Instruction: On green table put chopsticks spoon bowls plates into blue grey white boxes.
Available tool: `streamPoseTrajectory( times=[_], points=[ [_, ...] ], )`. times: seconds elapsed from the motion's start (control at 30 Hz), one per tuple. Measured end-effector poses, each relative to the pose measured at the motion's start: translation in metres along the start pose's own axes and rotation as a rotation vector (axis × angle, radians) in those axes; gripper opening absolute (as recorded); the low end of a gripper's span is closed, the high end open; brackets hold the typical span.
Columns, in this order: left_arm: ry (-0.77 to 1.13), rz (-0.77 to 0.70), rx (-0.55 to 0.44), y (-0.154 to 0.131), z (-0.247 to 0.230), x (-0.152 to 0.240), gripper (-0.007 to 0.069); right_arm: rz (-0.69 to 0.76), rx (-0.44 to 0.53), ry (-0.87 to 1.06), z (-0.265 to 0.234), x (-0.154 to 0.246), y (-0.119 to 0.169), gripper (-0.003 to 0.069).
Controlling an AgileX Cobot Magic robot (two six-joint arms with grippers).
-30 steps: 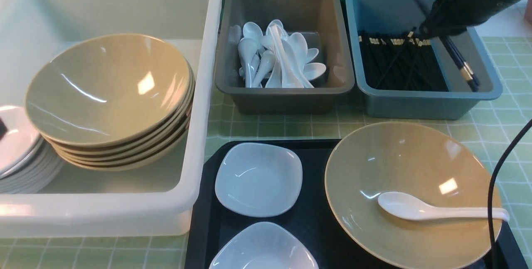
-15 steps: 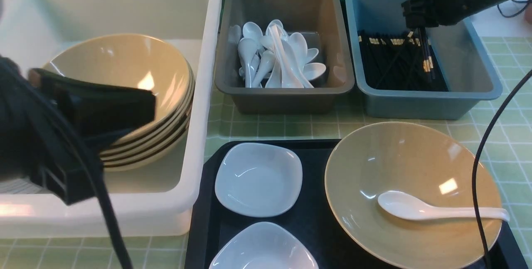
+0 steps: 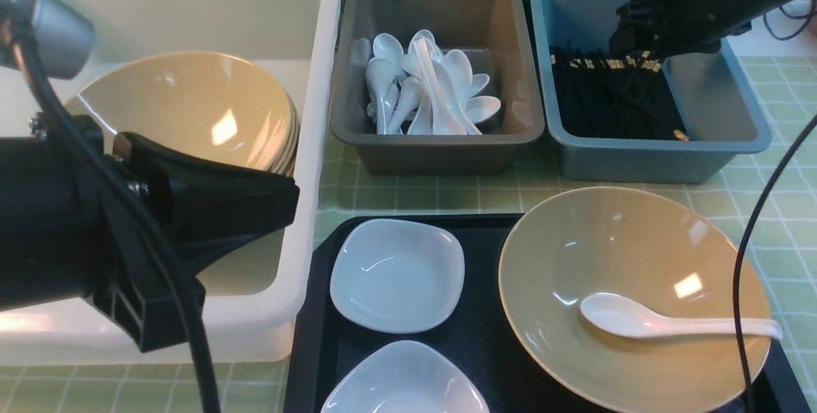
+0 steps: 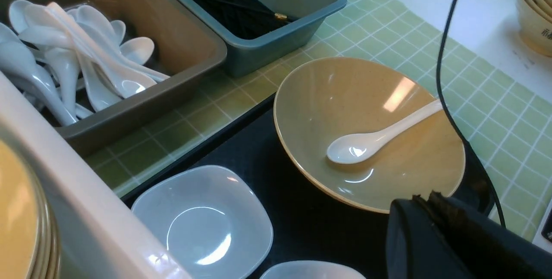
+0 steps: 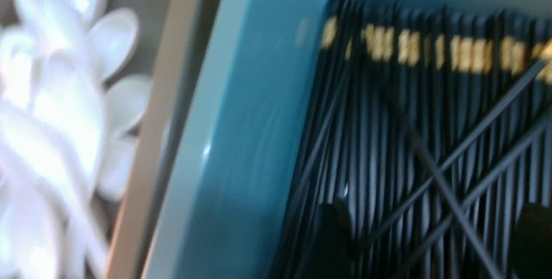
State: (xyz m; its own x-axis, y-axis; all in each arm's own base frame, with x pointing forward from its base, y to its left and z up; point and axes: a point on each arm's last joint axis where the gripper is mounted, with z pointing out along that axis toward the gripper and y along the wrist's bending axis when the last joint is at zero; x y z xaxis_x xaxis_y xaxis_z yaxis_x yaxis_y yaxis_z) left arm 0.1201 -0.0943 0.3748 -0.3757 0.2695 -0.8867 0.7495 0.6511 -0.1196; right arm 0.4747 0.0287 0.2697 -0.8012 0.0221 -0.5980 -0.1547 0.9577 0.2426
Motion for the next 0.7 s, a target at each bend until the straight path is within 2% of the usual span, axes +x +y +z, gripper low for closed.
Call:
streamPoseTrajectory(
  times=[0.2,0.37,0.53,0.63,0.7],
  points=[
    [0.006,0.000,0.004,0.000,0.000,0.001,-0.0001,-0.204,-0.064,0.118,-0.065,0.005,0.021,0.0580],
    [0.068,0.001,0.049,-0.005,-0.001,0.006,-0.0001,-0.372,-0.099,0.122,-0.128,0.025,0.043,0.0580],
    [0.118,0.051,0.086,-0.014,-0.010,0.013,-0.0001,-0.554,-0.155,0.199,-0.140,0.076,0.061,0.0581],
    [0.115,0.129,0.061,-0.019,-0.022,0.017,-0.0001,-0.671,-0.200,0.294,-0.134,0.110,0.074,0.0581],
    [0.117,0.170,0.031,-0.022,-0.032,0.021,-0.0001,-0.754,-0.196,0.408,-0.124,0.131,0.081,0.0581]
  ],
)
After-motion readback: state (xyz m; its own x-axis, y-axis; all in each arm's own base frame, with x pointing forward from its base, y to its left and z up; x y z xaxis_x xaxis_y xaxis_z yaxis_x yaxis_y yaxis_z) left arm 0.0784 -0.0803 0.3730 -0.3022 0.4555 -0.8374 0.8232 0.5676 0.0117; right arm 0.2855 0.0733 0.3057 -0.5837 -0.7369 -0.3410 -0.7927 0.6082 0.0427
